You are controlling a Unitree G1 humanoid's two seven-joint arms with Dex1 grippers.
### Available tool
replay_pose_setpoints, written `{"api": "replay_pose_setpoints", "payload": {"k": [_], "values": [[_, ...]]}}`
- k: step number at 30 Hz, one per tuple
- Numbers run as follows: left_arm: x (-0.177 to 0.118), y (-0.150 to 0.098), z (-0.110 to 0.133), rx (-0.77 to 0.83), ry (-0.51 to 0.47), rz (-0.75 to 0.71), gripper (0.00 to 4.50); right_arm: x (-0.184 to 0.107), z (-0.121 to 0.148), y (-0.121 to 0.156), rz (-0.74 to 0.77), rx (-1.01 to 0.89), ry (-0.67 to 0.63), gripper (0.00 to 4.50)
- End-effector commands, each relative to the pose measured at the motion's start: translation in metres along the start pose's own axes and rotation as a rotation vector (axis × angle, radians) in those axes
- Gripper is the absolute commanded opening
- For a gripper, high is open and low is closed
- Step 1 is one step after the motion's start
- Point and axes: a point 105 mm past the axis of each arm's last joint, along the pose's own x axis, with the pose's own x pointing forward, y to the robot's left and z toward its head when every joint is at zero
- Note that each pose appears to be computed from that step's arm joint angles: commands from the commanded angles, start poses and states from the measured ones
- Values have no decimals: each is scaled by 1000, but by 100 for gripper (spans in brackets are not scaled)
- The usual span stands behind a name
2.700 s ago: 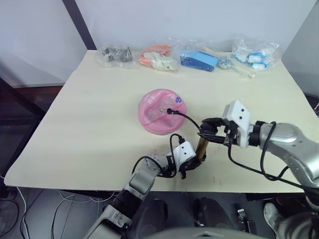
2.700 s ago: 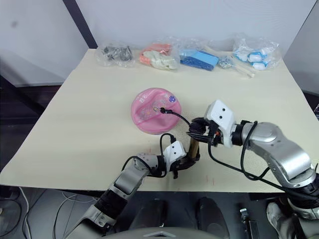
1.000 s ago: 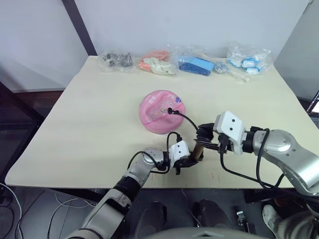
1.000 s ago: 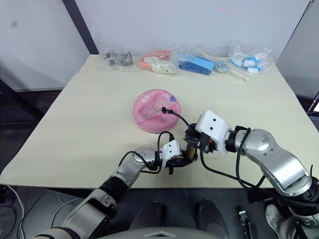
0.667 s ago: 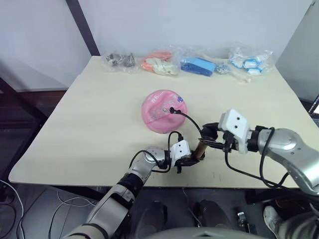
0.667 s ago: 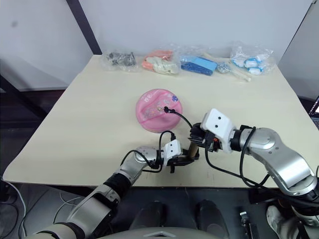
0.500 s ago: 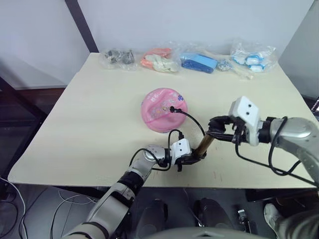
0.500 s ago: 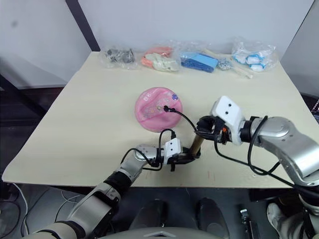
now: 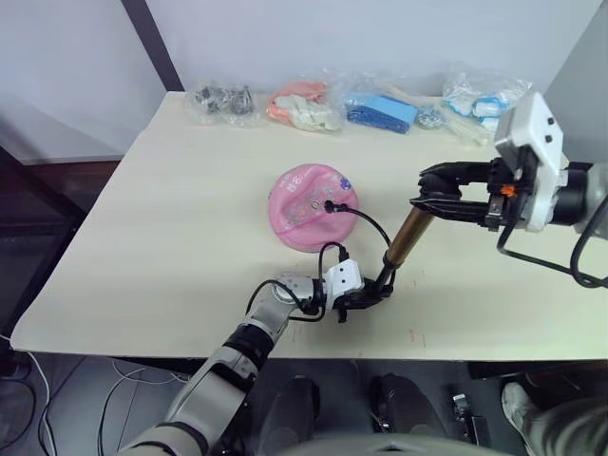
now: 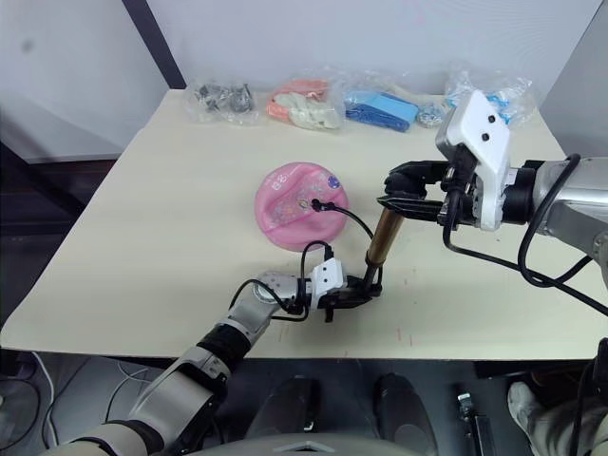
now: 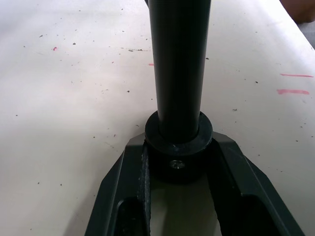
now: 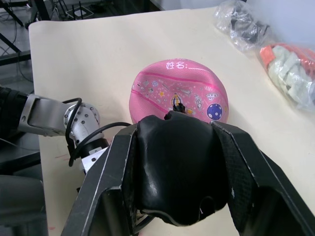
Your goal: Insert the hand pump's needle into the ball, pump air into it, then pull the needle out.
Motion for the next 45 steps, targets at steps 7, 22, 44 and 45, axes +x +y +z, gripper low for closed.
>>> {"api": "replay_pose_setpoints", "payload": {"k": [7, 22, 44, 45], "values": [[-16, -2, -35, -99, 138, 29, 109, 56, -109, 43, 132, 198, 186, 167], [-4, -10, -28, -109, 123, 19, 109, 59, -152, 47, 132, 173, 346, 167], [2, -8, -23, -99, 110, 7, 109, -4, -29, -7, -15, 91, 51, 167], [3, -8, -23, -99, 110, 6, 109, -8, -21, -9, -23, 81, 38, 167]]}}
